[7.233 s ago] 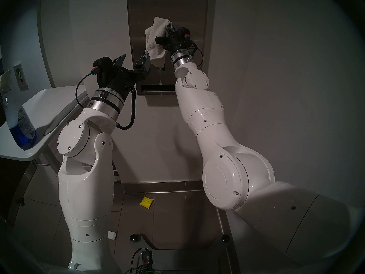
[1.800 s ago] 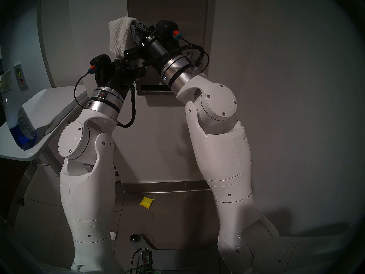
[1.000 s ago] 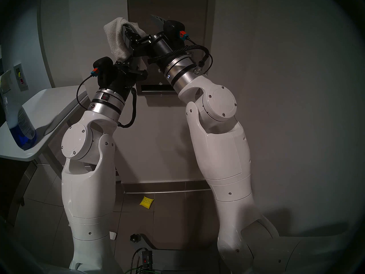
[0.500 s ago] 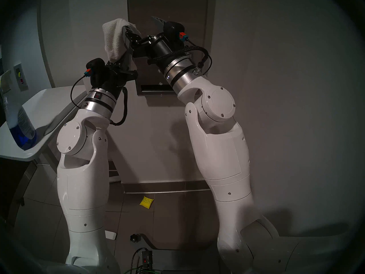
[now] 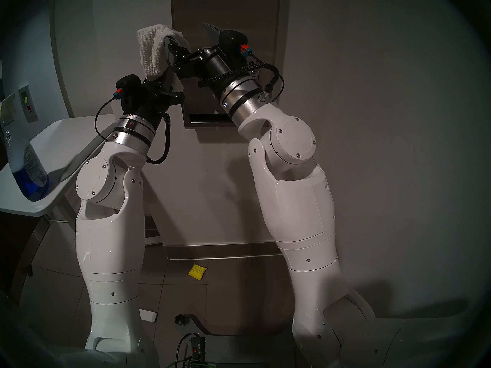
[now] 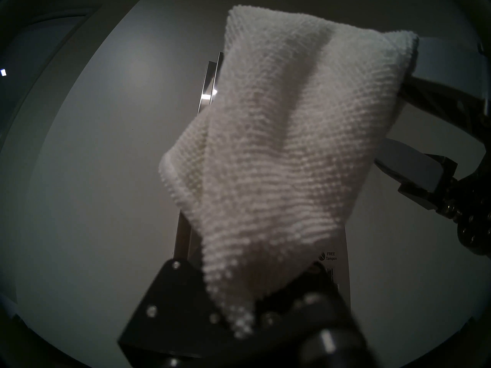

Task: Pick up the cloth and wipe the surface

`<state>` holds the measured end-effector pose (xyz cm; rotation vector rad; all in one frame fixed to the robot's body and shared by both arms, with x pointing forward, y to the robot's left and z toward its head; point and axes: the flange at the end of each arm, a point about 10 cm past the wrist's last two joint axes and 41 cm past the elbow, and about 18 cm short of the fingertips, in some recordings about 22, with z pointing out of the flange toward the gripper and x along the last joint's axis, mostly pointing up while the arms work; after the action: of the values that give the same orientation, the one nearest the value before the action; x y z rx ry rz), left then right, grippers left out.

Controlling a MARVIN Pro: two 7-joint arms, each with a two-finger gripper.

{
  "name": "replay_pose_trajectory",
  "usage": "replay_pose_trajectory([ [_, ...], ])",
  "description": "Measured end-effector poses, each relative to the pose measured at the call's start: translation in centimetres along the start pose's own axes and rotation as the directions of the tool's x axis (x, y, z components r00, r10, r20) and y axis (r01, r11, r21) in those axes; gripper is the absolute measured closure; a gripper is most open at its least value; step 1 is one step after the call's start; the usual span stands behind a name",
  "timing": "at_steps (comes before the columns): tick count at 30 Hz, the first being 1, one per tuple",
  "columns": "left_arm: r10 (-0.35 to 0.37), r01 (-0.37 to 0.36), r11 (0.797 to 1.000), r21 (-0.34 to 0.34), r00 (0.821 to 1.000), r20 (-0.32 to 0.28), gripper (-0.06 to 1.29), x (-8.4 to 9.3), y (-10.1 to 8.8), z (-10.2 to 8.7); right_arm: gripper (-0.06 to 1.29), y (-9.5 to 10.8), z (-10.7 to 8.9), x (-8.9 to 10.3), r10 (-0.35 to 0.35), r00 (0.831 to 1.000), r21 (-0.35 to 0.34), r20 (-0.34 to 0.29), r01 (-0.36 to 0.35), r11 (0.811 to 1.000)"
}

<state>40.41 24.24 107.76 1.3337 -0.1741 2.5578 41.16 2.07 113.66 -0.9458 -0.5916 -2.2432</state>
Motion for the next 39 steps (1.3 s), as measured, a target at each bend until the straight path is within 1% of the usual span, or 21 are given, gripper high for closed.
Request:
replay_pose_trajectory([
  [4, 0.004, -0.004, 1.000, -0.002, 1.000, -0.001, 1.22, 0.1, 0.0, 0.1, -0.01, -0.2, -0.1, 0.1, -0.001, 1.000, 0.005, -0.003, 0.001, 1.000],
  [8, 0.009, -0.009, 1.000, -0.006, 1.000, -0.003, 1.22, 0.1, 0.0, 0.1, -0.01, -0.6, -0.8, 0.3, 0.002, 1.000, 0.003, -0.003, -0.002, 1.000],
  [12, 0.011, -0.012, 1.000, -0.011, 1.000, -0.005, 1.22, 0.2, 0.2, 0.1, -0.01, -1.0, -2.1, 0.2, 0.022, 1.000, -0.014, -0.003, -0.022, 1.000],
  [17, 0.011, -0.011, 1.000, -0.015, 1.000, -0.003, 1.22, 0.1, 0.5, 0.2, -0.01, -1.4, -4.4, 0.4, 0.070, 0.997, -0.048, -0.020, -0.071, 0.996],
  [21, 0.009, -0.009, 1.000, -0.016, 1.000, -0.002, 1.22, 0.0, 0.7, 0.2, -0.01, -1.6, -5.3, 0.5, 0.089, 0.996, -0.056, -0.022, -0.090, 0.994],
  [24, 0.009, -0.009, 1.000, -0.011, 1.000, 0.003, 1.22, 0.0, 0.8, 0.0, -0.01, -2.0, -6.7, 0.8, 0.121, 0.992, -0.075, -0.026, -0.123, 0.990],
  [29, 0.014, -0.014, 1.000, -0.001, 1.000, 0.005, 1.22, 0.1, 0.6, -0.4, -0.01, -2.1, -8.2, 0.8, 0.138, 0.990, -0.111, -0.020, -0.139, 0.984],
  [33, 0.019, -0.019, 1.000, 0.008, 1.000, 0.005, 1.22, 0.3, 0.4, -0.7, -0.01, -1.7, -9.6, 0.8, 0.131, 0.991, -0.164, -0.027, -0.134, 0.977],
  [34, 0.020, -0.020, 1.000, 0.009, 1.000, 0.005, 1.22, 0.4, 0.3, -0.8, -0.01, -1.5, -10.0, 0.8, 0.122, 0.992, -0.179, -0.032, -0.126, 0.976],
  [35, 0.022, -0.022, 1.000, 0.011, 1.000, 0.006, 1.22, 0.5, 0.2, -0.9, -0.01, -1.1, -10.6, 0.8, 0.099, 0.994, -0.206, -0.042, -0.105, 0.973],
  [36, 0.022, -0.022, 1.000, 0.011, 1.000, 0.007, 1.22, 0.5, 0.2, -0.9, -0.01, -1.0, -10.7, 0.9, 0.094, 0.995, -0.211, -0.044, -0.101, 0.972],
  [39, 0.025, -0.025, 1.000, 0.010, 1.000, 0.010, 1.22, 0.6, 0.1, -1.1, -0.01, 0.0, -11.7, 1.0, 0.048, 0.997, -0.254, -0.061, -0.061, 0.965],
])
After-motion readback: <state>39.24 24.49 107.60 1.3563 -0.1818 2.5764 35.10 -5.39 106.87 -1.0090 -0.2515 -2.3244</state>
